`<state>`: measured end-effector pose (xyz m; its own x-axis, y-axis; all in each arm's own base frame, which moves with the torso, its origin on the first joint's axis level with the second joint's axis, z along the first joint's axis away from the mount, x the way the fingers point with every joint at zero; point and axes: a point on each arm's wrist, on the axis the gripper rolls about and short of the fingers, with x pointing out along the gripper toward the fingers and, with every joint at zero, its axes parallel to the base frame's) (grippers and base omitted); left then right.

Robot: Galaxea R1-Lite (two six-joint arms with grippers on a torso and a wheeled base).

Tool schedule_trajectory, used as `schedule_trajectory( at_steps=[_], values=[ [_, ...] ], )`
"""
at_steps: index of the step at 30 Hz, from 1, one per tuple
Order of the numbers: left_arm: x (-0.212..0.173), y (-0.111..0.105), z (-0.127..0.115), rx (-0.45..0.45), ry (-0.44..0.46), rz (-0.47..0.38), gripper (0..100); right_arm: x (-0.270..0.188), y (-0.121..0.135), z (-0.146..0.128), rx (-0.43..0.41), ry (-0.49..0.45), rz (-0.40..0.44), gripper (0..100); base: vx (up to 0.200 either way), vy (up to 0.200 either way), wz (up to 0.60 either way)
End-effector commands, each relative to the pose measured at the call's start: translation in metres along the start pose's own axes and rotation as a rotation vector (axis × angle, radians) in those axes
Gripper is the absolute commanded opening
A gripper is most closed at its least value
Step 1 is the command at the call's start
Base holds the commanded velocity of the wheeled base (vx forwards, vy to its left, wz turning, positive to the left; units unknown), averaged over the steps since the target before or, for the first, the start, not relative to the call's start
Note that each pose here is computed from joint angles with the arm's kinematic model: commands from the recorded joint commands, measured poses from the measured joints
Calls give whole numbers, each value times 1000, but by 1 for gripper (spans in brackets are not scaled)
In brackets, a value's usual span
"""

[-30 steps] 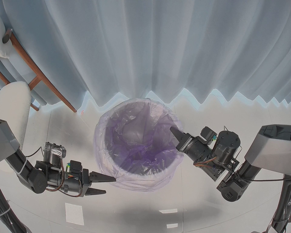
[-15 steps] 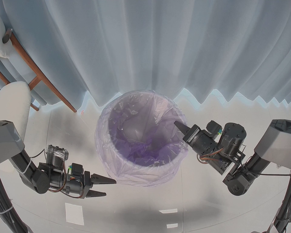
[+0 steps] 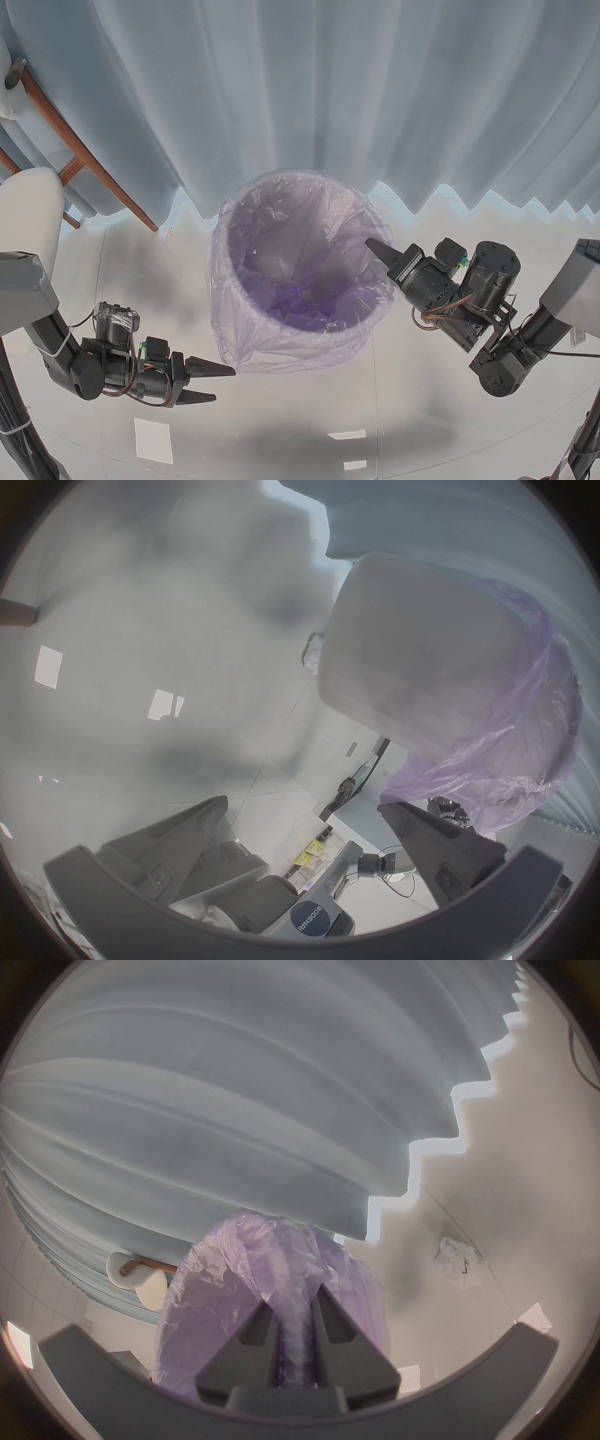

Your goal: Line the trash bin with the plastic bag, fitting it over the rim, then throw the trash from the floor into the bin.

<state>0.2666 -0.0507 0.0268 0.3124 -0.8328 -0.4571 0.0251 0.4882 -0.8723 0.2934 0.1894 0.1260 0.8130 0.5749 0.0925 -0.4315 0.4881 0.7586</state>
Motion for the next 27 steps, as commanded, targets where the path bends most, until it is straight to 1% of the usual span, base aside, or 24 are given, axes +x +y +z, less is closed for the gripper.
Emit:
schedule_trajectory(
  at_steps=[1,4,6,8,10,11,12,13,14,15,16,17,20,22,23,25,26,27],
  values=[
    [1,0,-3,-4,9,2,100,-1,1,6,20,-15,8,0,0,0,0],
    [1,1,-2,-3,9,3,100,-1,2,10,45,-16,12,0,0,0,0],
    [1,0,-3,4,9,2,100,-2,1,10,59,11,0,0,0,0,0],
    [0,-2,-5,11,9,-1,100,-2,0,9,62,19,-7,0,0,0,0],
    [-8,-18,-13,53,3,-23,100,-1,-3,6,58,26,-18,0,0,0,0],
    [-9,-20,-14,59,2,-26,100,-1,-4,6,58,27,-19,0,0,0,0],
    [-19,-40,-25,116,-7,-58,100,-1,-5,5,55,29,-21,0,0,0,0],
    [-25,-51,-34,145,-7,-76,100,-1,-5,5,55,29,-21,0,0,0,0],
    [-28,-57,-39,169,-7,-90,100,0,-4,5,56,28,-20,0,0,0,0],
    [-28,-57,-39,169,-7,-90,100,0,-4,5,56,28,-20,0,0,0,0],
    [-37,-80,-63,252,22,-145,100,0,-4,6,56,25,-20,0,0,0,0],
    [-38,-84,-69,265,31,-157,100,0,-5,6,56,23,-20,0,0,0,0],
    [-45,-101,-97,342,93,-218,100,2,-8,6,56,25,-29,0,0,0,0],
    [-48,-106,-112,372,135,-242,100,3,-11,3,57,30,-36,0,0,0,0],
    [-49,-107,-114,381,142,-248,100,4,-12,3,57,32,-38,0,0,0,0],
    [-52,-115,-128,427,185,-286,100,5,-18,-3,56,48,-55,0,0,0,0],
    [-52,-115,-129,430,186,-289,100,5,-18,-3,56,49,-56,0,0,0,0],
    [-57,-120,-133,455,184,-310,100,6,-21,-7,49,57,-67,0,0,0,0]
  ],
)
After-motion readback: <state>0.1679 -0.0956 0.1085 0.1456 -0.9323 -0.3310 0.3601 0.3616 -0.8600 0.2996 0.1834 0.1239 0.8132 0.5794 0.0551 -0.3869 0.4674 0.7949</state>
